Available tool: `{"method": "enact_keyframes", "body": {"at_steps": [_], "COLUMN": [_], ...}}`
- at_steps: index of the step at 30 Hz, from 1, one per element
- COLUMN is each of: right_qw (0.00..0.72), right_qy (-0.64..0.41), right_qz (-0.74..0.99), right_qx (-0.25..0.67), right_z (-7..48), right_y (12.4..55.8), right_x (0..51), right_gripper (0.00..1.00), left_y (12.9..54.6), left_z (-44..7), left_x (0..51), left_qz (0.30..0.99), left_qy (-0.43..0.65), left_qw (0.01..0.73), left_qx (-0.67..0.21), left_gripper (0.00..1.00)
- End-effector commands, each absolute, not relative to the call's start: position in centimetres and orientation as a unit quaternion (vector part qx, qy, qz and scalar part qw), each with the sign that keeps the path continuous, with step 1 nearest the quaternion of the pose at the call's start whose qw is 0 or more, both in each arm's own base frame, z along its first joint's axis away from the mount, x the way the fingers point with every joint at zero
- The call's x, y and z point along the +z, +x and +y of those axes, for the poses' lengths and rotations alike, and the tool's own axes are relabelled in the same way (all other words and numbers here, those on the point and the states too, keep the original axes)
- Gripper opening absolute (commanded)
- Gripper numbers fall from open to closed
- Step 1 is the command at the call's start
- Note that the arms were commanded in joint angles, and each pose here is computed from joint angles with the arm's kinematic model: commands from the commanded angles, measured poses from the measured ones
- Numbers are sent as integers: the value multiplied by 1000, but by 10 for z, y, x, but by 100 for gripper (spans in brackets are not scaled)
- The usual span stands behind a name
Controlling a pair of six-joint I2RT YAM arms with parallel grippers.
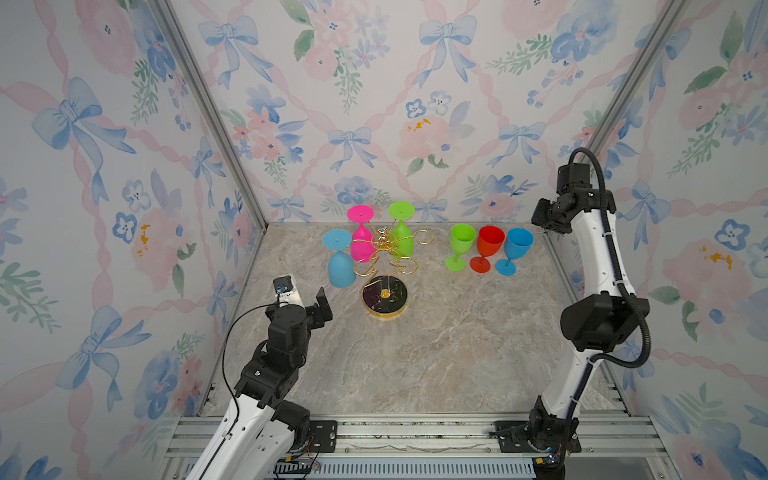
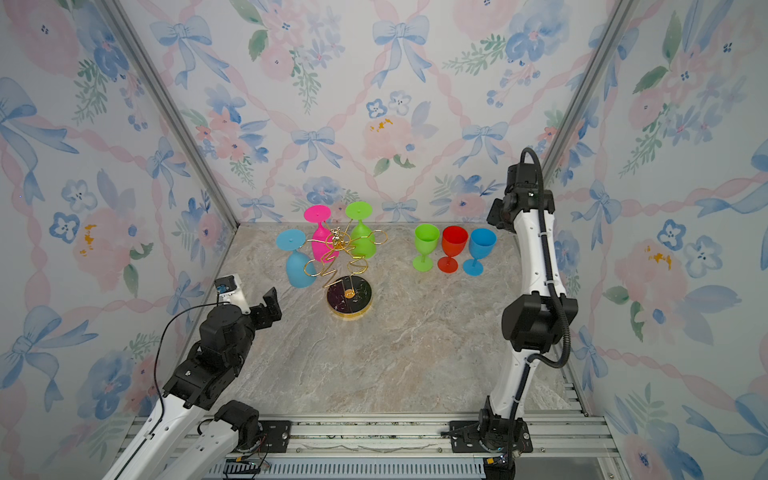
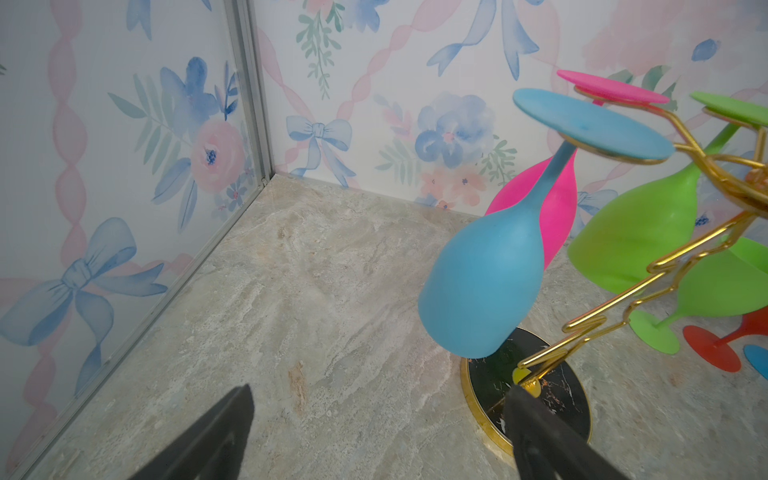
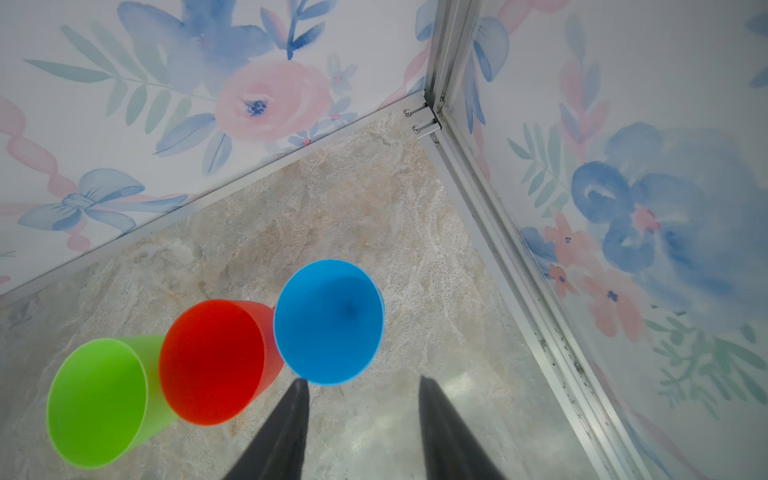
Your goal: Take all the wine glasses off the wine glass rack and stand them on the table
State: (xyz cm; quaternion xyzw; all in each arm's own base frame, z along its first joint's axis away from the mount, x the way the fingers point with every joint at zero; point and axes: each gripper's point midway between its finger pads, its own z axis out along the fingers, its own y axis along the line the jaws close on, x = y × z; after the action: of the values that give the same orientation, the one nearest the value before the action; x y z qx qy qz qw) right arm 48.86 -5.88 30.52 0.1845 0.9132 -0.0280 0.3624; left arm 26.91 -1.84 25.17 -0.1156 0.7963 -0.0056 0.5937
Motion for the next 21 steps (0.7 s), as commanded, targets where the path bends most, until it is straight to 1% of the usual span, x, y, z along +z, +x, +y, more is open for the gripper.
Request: {"method": "enact_keyframes", "body": {"at_steps": [1, 3, 5, 7, 12, 21], "right_qw": [421, 478, 518, 538, 530, 519], "right_qy": [133, 105, 86, 73, 13, -103], "right_qz": [897, 872, 850, 837, 841, 843], "right_qx": [-8, 29, 50, 63, 105, 96], "right_z": [-32, -12, -1, 7, 40, 102], "right_y": [478, 459, 440, 422, 384, 336], "right_x": [329, 348, 357, 359, 338, 292], "right_gripper": [57, 69, 73, 74, 78, 79], "left_y": [271, 273, 275, 275, 276, 278], "left_z": [-17, -18, -18, -17, -18, -14], "left_x": [250, 248, 244, 245, 249, 280], "left_qz": [794, 797, 801, 800, 799, 794], "left_qy": [-126, -126, -126, -128, -129, -147], "left_qw": [595, 591, 585, 586, 588, 589], "left_qx": [-12, -10, -6, -6, -11, -15], "left_gripper": [95, 95, 95, 95, 96, 96]}}
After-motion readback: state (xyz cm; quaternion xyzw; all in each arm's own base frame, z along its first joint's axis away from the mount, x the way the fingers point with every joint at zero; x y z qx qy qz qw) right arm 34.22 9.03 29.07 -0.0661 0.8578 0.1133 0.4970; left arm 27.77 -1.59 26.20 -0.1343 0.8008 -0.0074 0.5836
